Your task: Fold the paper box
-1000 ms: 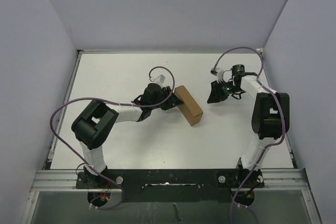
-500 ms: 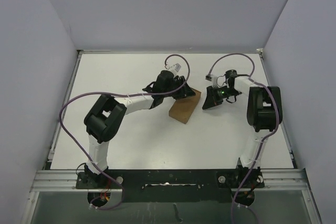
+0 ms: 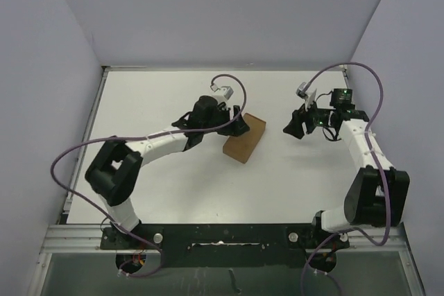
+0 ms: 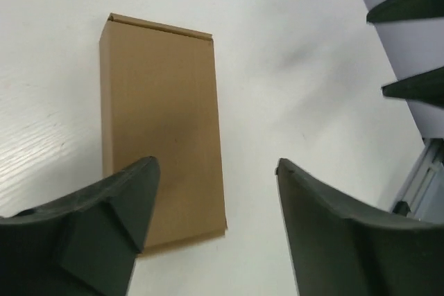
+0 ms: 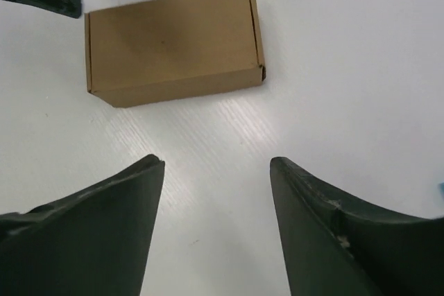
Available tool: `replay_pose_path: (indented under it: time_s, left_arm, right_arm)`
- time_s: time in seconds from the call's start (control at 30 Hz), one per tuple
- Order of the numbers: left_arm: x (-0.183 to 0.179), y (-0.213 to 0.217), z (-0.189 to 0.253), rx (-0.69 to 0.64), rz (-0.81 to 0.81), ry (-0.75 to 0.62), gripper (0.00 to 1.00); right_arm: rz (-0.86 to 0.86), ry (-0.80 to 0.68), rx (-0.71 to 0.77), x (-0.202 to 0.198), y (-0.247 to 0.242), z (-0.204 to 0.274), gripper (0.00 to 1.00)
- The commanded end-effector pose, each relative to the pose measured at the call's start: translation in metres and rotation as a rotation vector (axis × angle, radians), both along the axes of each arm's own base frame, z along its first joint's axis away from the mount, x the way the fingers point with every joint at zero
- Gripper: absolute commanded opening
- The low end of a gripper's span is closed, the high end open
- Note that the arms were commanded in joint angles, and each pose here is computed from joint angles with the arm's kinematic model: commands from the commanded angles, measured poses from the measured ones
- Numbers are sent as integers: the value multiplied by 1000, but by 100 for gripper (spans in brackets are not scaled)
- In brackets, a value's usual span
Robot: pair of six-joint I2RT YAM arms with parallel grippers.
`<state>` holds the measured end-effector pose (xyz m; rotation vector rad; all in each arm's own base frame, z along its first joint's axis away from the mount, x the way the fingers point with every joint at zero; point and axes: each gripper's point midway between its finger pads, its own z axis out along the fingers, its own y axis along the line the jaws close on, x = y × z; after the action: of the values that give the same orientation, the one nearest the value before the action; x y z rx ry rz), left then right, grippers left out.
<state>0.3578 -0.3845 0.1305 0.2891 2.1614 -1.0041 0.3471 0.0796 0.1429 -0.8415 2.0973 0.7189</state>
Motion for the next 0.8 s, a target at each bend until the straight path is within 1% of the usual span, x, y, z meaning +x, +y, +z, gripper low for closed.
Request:
replay_pose_path:
  time_s: [0.0, 0.07, 0.1, 0.13, 0.2, 0.3, 0.33, 0.37, 0.43, 0.47, 0.5, 0.53, 0.57, 0.6, 0.63, 0.73, 0.77]
  left_arm:
    - [-4, 57, 108, -74, 39, -297, 77]
    - [-11, 86, 110, -119, 51, -259, 92]
    - [-13, 98, 119, -156, 52, -255, 96]
    - [-16, 111, 117, -178, 63, -226, 97]
    - [-24, 130, 117, -210, 59, -185, 98]
    - [-41, 144, 100, -190, 78, -108, 98]
    - [-48, 145, 93, -191, 77, -85, 97]
    - [-57, 147, 82, -193, 90, -47, 95]
    - [-73, 150, 59, -190, 131, 37, 88]
    - [-83, 149, 47, -174, 138, 67, 84]
    - [-91, 147, 37, -152, 146, 88, 78]
    - [-100, 144, 25, -129, 154, 109, 65]
    - [-109, 140, 14, -108, 161, 132, 50]
    - [-116, 135, 3, -88, 160, 150, 46]
    - [-123, 131, -10, -64, 159, 177, 42]
    - [-130, 118, -35, -55, 152, 235, 23]
    - [-130, 114, -41, -56, 145, 255, 19]
  right_arm:
    - [131, -424, -31, 1, 9, 70, 73]
    - [140, -479, -24, -3, 11, 84, 87]
    - [137, -487, -14, -4, 12, 89, 91]
    - [136, -483, -1, -6, 14, 93, 92]
    - [141, -458, 18, -6, 16, 94, 92]
    - [116, -396, 25, 9, 13, 81, 90]
    - [103, -362, 21, 18, 12, 74, 86]
    - [84, -320, 17, 27, 10, 66, 79]
    - [65, -242, -13, 48, 8, 52, 56]
    - [68, -216, -36, 58, 10, 45, 44]
    - [83, -188, -53, 66, 14, 37, 36]
    - [93, -166, -68, 74, 17, 29, 25]
    - [101, -148, -83, 82, 21, 21, 18]
    - [115, -130, -99, 89, 26, 12, 13]
    - [131, -120, -112, 96, 32, 8, 10]
    - [164, -22, -123, 106, 47, -25, 6]
    - [172, 6, -119, 109, 50, -32, 6]
